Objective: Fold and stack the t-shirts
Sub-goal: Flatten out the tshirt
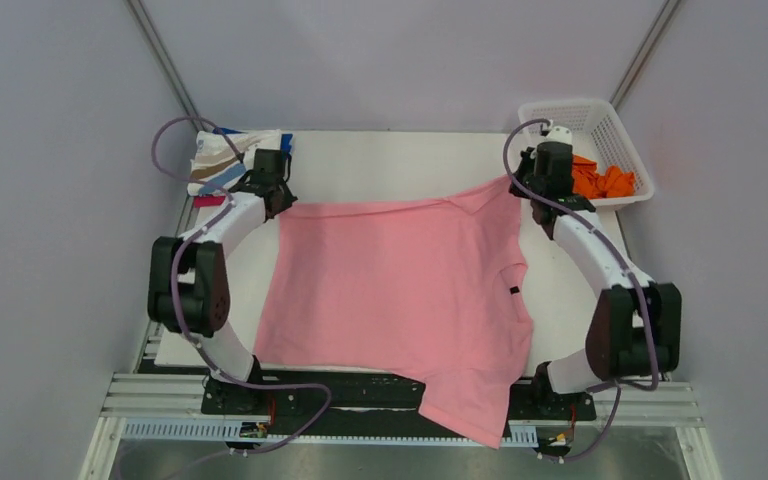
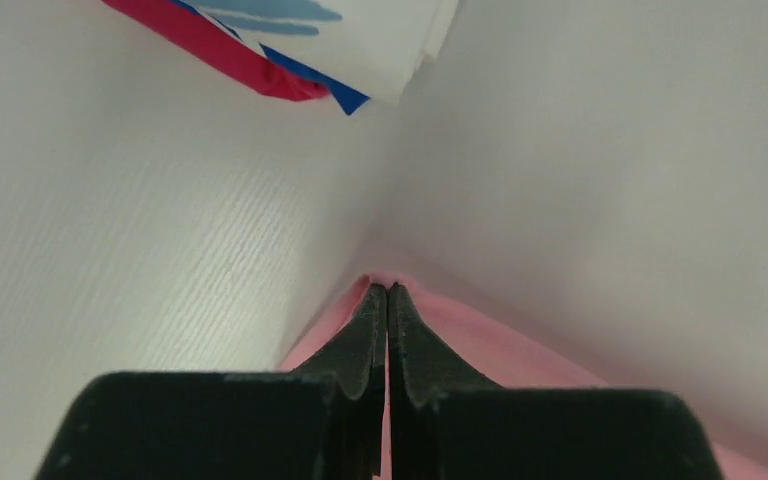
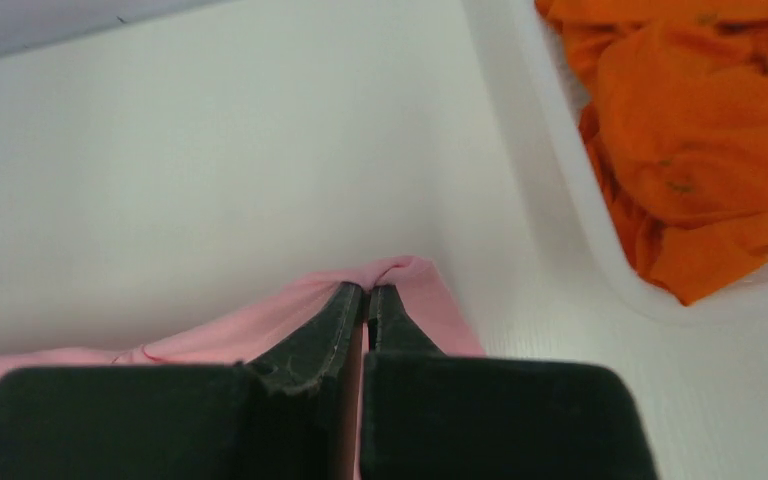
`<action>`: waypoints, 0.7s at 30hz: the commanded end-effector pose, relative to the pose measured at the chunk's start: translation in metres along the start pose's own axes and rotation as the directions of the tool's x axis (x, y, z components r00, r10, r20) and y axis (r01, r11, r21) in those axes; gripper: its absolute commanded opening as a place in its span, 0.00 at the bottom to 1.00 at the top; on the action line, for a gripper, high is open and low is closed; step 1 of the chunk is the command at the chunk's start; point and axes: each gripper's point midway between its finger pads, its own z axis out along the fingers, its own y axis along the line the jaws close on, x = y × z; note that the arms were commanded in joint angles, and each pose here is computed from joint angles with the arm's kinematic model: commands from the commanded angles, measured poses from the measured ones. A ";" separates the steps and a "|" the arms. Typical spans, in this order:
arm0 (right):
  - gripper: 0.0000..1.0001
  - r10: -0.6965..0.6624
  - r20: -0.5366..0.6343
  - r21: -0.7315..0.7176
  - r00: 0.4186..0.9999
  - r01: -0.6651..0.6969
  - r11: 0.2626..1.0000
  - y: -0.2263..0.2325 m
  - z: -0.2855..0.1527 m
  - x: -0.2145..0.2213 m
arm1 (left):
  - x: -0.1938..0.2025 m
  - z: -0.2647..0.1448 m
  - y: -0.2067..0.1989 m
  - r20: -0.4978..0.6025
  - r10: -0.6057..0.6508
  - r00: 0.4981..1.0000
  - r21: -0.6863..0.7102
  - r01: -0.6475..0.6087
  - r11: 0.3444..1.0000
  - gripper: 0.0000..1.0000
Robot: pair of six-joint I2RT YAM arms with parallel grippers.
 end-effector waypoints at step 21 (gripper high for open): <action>0.47 0.226 -0.196 0.183 0.954 -0.190 0.964 -0.025 0.178 0.046 | -0.023 0.126 -0.049 -0.074 -0.105 0.992 -0.138 0.094 0.986 0.75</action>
